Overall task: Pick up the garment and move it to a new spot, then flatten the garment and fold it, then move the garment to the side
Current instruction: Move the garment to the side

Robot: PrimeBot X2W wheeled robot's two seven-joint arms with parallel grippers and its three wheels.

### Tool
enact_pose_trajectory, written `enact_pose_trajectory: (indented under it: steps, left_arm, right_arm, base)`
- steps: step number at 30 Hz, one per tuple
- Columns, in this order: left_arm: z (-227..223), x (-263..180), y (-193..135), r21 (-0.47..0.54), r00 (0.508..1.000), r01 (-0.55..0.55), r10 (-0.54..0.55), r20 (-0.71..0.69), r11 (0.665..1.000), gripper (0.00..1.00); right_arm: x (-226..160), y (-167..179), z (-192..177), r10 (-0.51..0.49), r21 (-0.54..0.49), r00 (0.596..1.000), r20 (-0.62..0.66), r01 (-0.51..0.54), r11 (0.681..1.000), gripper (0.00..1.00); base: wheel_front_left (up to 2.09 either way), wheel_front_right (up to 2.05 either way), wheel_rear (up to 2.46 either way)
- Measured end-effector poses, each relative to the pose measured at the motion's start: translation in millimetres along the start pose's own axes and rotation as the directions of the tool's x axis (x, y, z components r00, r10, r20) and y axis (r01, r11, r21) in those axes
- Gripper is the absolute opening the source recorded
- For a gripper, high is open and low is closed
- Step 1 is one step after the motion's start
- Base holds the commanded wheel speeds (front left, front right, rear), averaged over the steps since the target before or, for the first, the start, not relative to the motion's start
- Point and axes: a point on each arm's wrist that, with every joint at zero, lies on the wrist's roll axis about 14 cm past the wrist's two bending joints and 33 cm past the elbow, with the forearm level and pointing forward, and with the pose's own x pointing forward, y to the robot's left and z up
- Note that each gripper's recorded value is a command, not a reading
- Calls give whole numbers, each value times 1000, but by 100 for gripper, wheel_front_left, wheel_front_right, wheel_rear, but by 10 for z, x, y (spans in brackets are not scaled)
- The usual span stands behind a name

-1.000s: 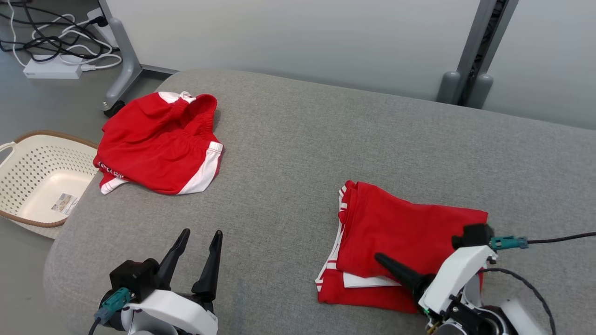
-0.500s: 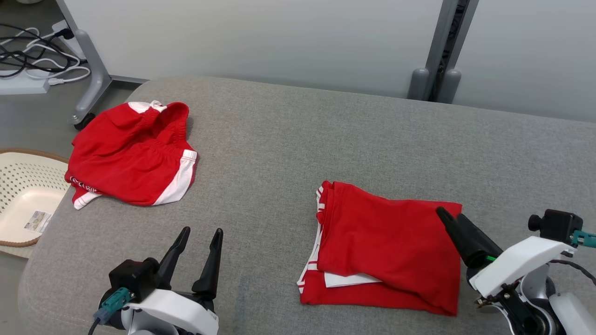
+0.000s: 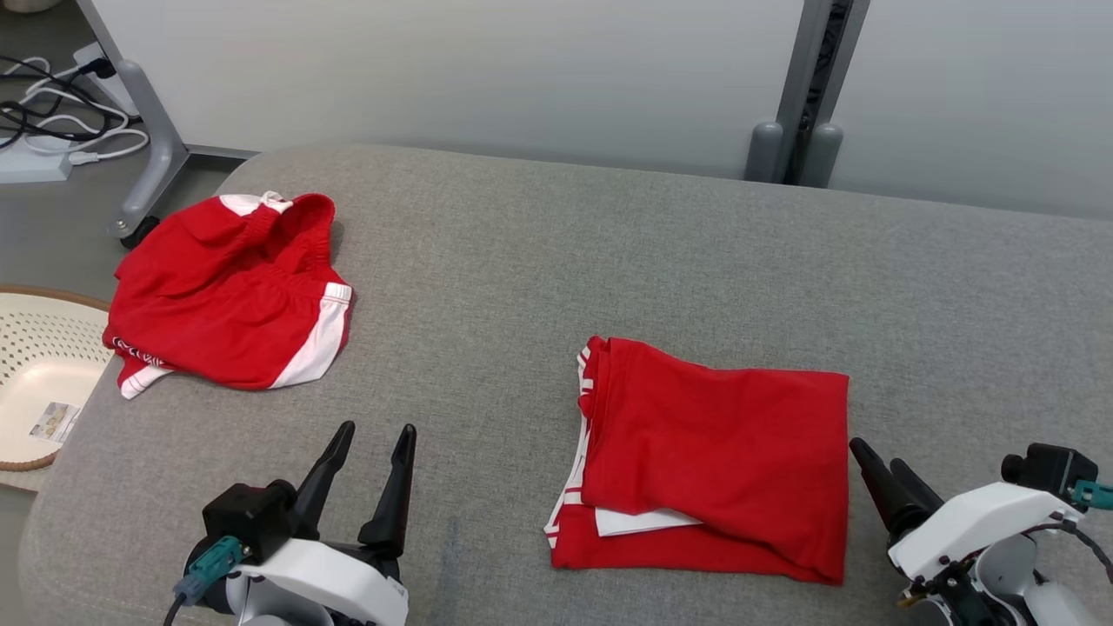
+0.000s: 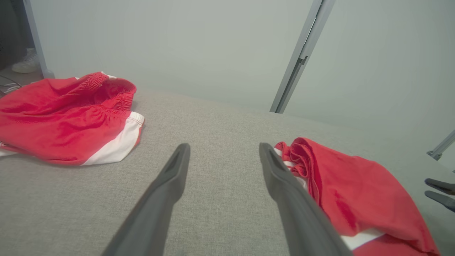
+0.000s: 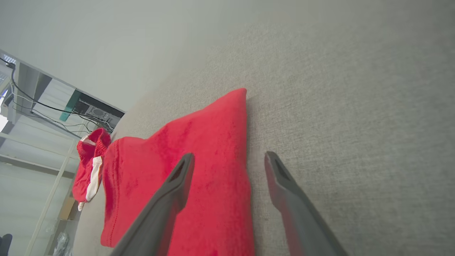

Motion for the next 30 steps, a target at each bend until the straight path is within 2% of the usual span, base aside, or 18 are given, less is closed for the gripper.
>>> enact_pose_trajectory:
  steps: [10, 21, 22, 23, 24, 25, 30]
  left_arm:
    - [-44, -21, 91, 1, 999, -28, 28, -16, 1000, 100]
    - [-45, -57, 161, 2, 999, -51, 51, -16, 999, 100]
    - [-44, -56, 165, 2, 998, -52, 52, -16, 999, 100]
    - [-44, -55, 166, 2, 998, -53, 53, -16, 999, 100]
    - [-42, -54, 166, 2, 999, -52, 52, -15, 999, 100]
    - [-41, -53, 165, 2, 999, -52, 52, -15, 999, 100]
    - [-35, -40, 146, 2, 999, -46, 46, -13, 999, 100]
  right_arm:
    - [226, -91, -229, -40, 63, 994, -105, 47, 997, 100]
    - [307, 47, -357, 2, 154, 990, -143, 20, 988, 100]
    - [309, 54, -359, 4, 159, 990, -142, 18, 987, 56]
    - [315, 69, -360, 9, 161, 990, -142, 15, 987, 24]
    - [320, 86, -358, 14, 164, 990, -142, 10, 986, 3]
    - [327, 106, -354, 19, 167, 990, -142, 5, 986, 0]
    - [321, 153, -267, 39, 153, 993, -114, -21, 988, 0]
  base:
    - [0, 0, 0]
    - [0, 0, 0]
    - [0, 0, 0]
    - [0, 0, 0]
    - [0, 0, 0]
    - [0, 0, 0]
    - [0, 0, 0]
